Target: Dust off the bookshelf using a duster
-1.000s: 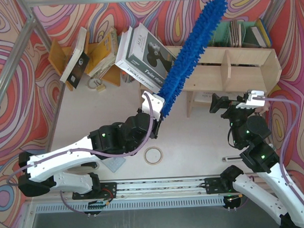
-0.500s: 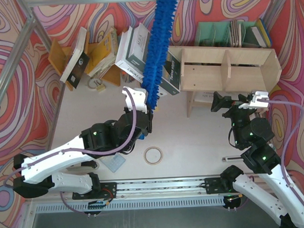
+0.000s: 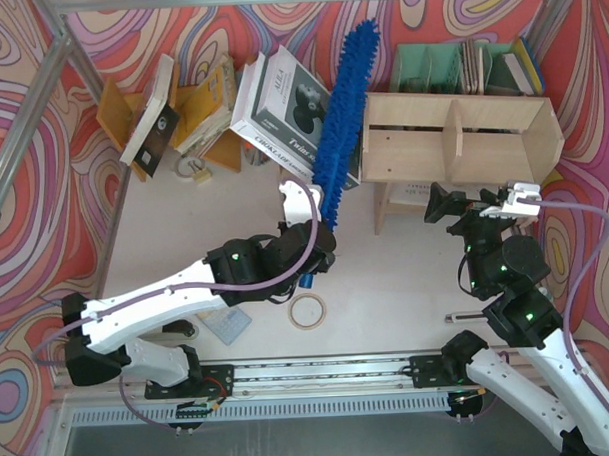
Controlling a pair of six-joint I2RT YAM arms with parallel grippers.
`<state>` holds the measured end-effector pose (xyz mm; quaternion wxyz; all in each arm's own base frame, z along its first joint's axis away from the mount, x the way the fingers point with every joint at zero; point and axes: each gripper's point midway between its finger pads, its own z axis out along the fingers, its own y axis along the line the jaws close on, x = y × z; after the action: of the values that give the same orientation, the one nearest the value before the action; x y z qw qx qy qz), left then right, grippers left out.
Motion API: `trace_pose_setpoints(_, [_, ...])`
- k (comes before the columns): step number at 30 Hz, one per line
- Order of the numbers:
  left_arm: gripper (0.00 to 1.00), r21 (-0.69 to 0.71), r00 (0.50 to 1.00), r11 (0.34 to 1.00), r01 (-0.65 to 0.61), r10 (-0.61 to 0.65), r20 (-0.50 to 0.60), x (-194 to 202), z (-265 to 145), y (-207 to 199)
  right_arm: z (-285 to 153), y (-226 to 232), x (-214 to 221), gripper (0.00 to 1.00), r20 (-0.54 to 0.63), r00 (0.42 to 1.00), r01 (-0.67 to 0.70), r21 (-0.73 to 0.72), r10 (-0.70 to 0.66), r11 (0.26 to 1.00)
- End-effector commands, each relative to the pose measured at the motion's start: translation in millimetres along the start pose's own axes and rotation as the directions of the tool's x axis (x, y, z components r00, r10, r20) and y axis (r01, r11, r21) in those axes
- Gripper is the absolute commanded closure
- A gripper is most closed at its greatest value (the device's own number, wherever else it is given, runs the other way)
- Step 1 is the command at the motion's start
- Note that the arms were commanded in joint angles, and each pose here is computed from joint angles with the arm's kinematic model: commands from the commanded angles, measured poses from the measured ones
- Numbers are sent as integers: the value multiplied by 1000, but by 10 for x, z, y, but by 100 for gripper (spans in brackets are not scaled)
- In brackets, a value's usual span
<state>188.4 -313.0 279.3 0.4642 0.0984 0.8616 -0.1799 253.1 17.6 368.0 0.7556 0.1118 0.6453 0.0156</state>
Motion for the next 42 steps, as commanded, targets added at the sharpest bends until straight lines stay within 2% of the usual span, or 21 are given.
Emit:
trace_pose_setpoints(1, [100,37,998,999,33,-31,-50,113,61,-125,-16,-30,-190,1,58,998,-40,15,39,999])
trace_pose_setpoints(5, [100,33,994,999,12,-8,-106,282,139,-155,-15,-41,-185,1,58,998,-41,21,40,999])
trace_pose_setpoints(8, [100,24,995,1000,2,0,-100,266,128,-126,-14,-37,-171,1,55,998,-44,20,43,999])
trace_pose_setpoints(16, [100,-56,993,996,62,-56,106,-258,-203,272,-13,-45,-167,1,56,997,-49,26,48,998])
trace_pose_setpoints(21, [100,-75,985,993,94,-82,154,-395,-263,351,-1,-40,-151,1,53,997,-48,28,47,998])
trace_pose_setpoints(28, [100,-48,996,996,81,-78,50,-168,-28,191,-3,-56,-155,1,54,997,-51,36,49,998])
trace_pose_setpoints(31, [100,24,999,999,45,-45,-3,-32,82,-3,0,-58,-153,1,55,997,-53,39,51,998])
trace_pose_setpoints(36, [100,63,996,997,43,-39,-75,107,189,-184,9,-60,-145,1,54,997,-53,43,51,998])
trace_pose_setpoints(42, [100,84,993,995,60,-51,-102,136,220,-289,3,-66,-134,1,54,997,-62,45,59,997])
